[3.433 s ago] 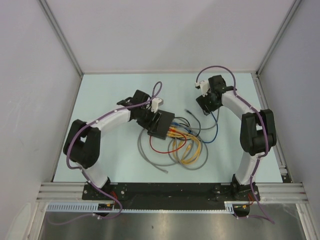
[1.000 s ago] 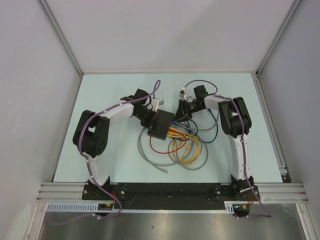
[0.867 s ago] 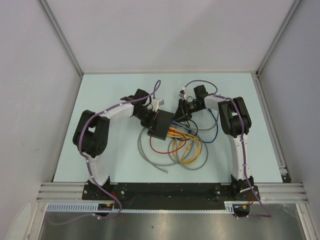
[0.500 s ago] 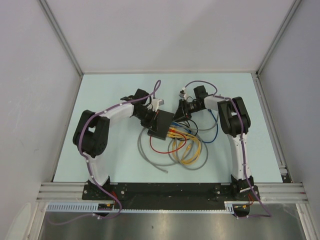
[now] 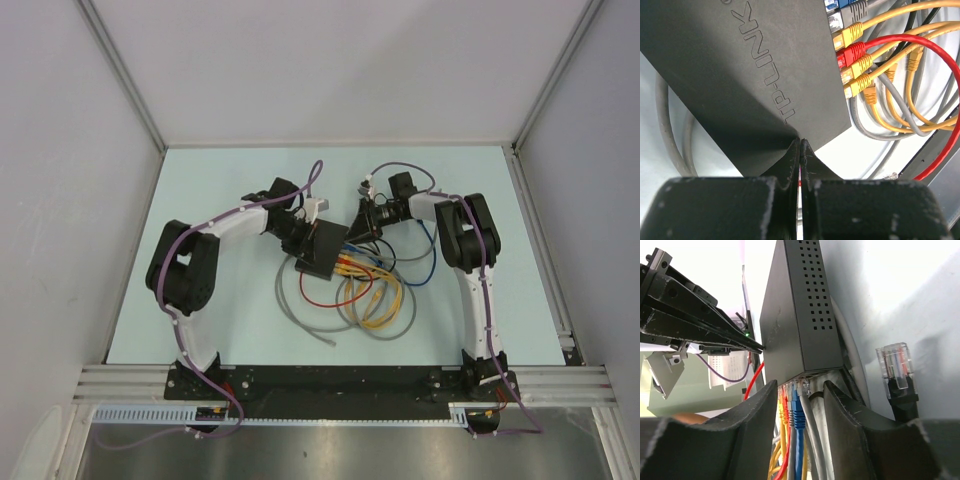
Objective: Pull the plug from the switch port
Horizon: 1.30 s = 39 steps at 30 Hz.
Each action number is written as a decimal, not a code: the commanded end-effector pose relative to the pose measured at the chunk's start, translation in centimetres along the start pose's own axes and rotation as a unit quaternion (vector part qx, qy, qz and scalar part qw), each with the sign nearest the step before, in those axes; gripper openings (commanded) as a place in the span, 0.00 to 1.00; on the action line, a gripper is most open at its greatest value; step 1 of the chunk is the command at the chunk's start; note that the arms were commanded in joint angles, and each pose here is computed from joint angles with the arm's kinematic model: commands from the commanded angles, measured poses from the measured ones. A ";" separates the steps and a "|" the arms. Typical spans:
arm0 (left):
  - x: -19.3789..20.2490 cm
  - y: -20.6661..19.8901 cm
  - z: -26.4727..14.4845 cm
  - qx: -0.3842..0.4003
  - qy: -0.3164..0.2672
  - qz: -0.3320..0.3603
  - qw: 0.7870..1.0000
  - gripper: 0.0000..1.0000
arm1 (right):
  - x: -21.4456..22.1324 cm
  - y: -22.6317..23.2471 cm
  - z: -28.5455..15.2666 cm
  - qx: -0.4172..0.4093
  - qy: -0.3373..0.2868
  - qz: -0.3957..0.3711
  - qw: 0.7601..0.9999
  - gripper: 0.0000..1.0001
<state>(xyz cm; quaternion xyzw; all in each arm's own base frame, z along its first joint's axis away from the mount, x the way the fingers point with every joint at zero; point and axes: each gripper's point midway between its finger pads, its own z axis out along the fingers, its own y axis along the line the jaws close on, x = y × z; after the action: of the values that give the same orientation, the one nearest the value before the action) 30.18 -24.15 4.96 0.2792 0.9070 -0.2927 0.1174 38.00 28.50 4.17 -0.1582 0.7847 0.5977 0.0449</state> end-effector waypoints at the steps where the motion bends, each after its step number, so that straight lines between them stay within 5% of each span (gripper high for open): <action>1: 2.1 2.3 0.8 -0.053 0.038 0.017 0.998 0.00 | 0.5 -1.3 0.1 0.002 0.000 -0.009 1.000 0.45; 22: 1.9 2.2 0.9 -0.056 0.039 0.027 0.997 0.00 | 1.1 -2.2 0.3 0.027 0.008 -0.017 0.999 0.14; 39: 1.4 2.1 1.3 -0.056 0.038 0.033 0.997 0.00 | 1.4 -3.2 -0.7 0.077 0.011 -0.029 0.997 0.08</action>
<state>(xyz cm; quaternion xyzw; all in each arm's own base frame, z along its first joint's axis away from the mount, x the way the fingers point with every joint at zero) 30.21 -24.29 4.98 0.2902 0.9069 -0.2807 0.1210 37.77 28.10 3.28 -0.1876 0.7879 0.5831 0.0627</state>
